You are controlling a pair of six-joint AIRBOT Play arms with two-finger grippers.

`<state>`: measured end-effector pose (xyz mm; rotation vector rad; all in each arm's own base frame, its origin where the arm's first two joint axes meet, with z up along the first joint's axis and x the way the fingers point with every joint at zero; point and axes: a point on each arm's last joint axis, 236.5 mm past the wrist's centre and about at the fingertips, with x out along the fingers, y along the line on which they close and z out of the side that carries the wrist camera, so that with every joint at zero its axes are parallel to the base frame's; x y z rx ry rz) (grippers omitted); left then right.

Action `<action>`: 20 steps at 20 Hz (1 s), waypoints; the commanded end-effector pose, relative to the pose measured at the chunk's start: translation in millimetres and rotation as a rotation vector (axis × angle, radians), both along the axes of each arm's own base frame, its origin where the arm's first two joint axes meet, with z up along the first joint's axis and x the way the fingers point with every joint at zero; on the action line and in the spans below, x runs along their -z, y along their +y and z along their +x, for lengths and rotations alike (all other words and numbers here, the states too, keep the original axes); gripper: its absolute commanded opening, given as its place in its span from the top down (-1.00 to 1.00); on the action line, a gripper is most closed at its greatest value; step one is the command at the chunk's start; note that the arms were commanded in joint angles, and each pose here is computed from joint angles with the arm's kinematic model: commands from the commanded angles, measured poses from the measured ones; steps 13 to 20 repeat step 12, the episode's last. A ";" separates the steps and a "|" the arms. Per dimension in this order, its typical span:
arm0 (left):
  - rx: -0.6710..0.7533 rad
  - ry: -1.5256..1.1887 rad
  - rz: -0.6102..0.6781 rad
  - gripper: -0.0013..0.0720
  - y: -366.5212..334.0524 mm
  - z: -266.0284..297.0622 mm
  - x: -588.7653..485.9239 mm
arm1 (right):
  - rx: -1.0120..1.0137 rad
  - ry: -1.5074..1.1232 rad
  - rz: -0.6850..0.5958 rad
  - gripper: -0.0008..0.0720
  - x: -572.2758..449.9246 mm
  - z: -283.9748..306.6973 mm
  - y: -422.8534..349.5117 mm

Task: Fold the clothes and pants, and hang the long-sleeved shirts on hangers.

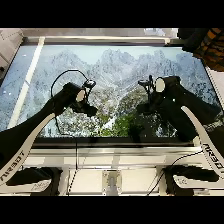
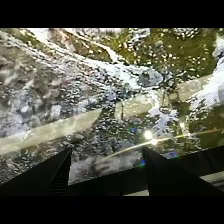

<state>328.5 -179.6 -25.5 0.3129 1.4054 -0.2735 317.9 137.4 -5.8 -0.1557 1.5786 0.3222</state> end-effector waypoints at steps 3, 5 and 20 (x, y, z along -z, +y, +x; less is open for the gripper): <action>0.000 0.000 0.001 -0.35 0.2 0.1 0.4 | 0.000 -0.094 0.033 0.94 -28.3 24.1 8.5; 0.000 0.000 0.001 -0.35 0.1 0.0 0.4 | 0.000 -0.128 0.044 0.94 -39.2 31.8 11.2; 0.000 0.001 0.000 -0.35 0.0 0.0 0.4 | 0.000 -0.221 0.077 0.94 -71.7 51.8 18.1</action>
